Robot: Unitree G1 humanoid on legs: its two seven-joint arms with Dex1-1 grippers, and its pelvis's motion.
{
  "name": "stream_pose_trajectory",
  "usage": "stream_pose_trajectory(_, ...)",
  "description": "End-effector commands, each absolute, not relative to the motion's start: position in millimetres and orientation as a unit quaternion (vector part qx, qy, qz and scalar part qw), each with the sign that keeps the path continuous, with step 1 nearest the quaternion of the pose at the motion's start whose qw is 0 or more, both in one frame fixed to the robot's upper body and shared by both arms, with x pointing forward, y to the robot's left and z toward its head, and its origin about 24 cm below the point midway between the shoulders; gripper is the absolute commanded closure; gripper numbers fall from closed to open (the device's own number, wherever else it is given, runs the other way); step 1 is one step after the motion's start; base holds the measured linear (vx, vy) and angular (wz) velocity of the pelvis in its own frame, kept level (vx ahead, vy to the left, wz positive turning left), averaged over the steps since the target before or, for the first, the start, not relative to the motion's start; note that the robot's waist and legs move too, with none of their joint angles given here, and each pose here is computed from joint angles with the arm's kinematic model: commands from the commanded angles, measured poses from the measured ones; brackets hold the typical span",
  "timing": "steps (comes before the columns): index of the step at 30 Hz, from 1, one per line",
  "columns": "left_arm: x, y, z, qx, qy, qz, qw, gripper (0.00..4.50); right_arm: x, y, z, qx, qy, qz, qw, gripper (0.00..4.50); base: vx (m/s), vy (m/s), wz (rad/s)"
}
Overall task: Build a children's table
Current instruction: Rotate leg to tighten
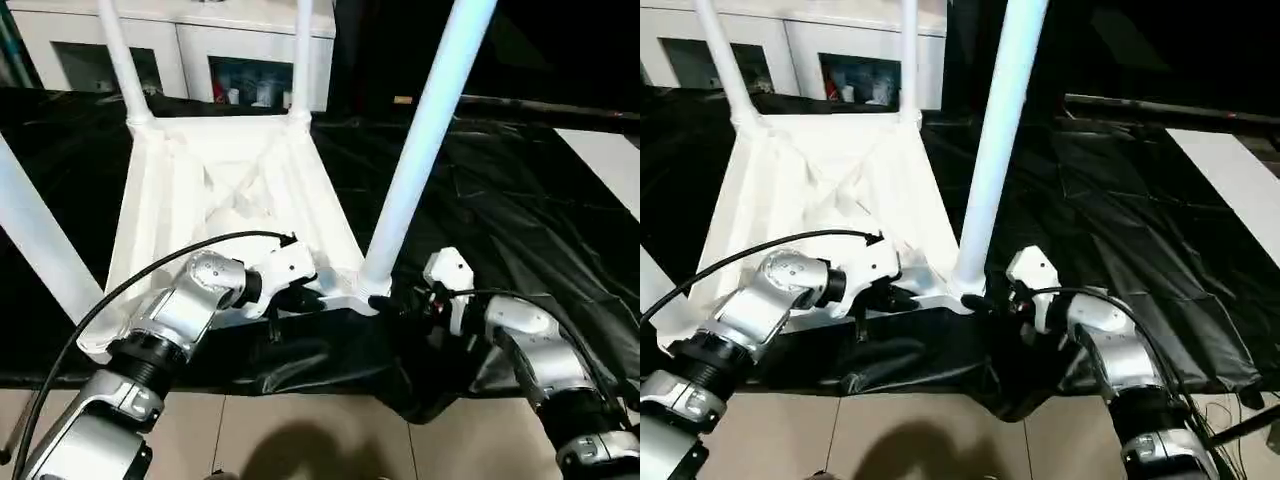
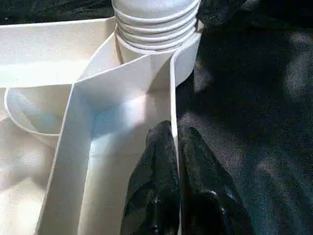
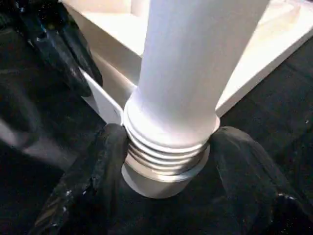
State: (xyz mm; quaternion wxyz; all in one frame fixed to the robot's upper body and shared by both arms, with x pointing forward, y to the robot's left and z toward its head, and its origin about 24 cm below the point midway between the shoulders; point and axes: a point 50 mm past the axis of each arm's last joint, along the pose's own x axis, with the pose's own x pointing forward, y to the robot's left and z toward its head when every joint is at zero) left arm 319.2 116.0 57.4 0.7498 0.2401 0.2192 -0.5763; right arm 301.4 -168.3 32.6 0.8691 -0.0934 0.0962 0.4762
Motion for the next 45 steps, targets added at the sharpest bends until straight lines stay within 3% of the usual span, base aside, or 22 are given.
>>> stream_pose_trajectory(1,313.5,112.2,47.2,0.236,0.238,-0.592,0.732,4.49,312.0,-179.8,50.6,-0.076,0.068,0.447,0.889,1.39,0.000,0.000,0.00)
stream_pose_trajectory(5,313.8,111.6,47.3,0.237,0.236,-0.592,0.733,4.50,311.1,-183.7,49.2,-0.092,0.066,0.437,0.892,1.10,0.000,0.000,0.00)
stream_pose_trajectory(18,314.5,111.2,47.1,0.241,0.235,-0.593,0.732,4.50,308.6,-186.9,53.3,-0.081,0.042,0.424,0.901,1.10,0.000,0.000,0.00)
stream_pose_trajectory(26,313.6,111.4,46.0,0.239,0.237,-0.596,0.729,4.50,303.2,-169.0,54.7,-0.054,0.025,0.465,0.883,1.10,0.000,0.000,0.00)
stream_pose_trajectory(39,314.5,113.2,45.6,0.242,0.238,-0.593,0.730,4.50,305.9,-165.5,39.4,-0.098,0.070,0.461,0.879,1.10,0.000,0.000,0.00)
stream_pose_trajectory(45,314.8,114.2,45.9,0.244,0.238,-0.592,0.730,4.50,311.7,-157.8,41.3,-0.087,0.063,0.460,0.881,1.10,0.000,0.000,0.00)
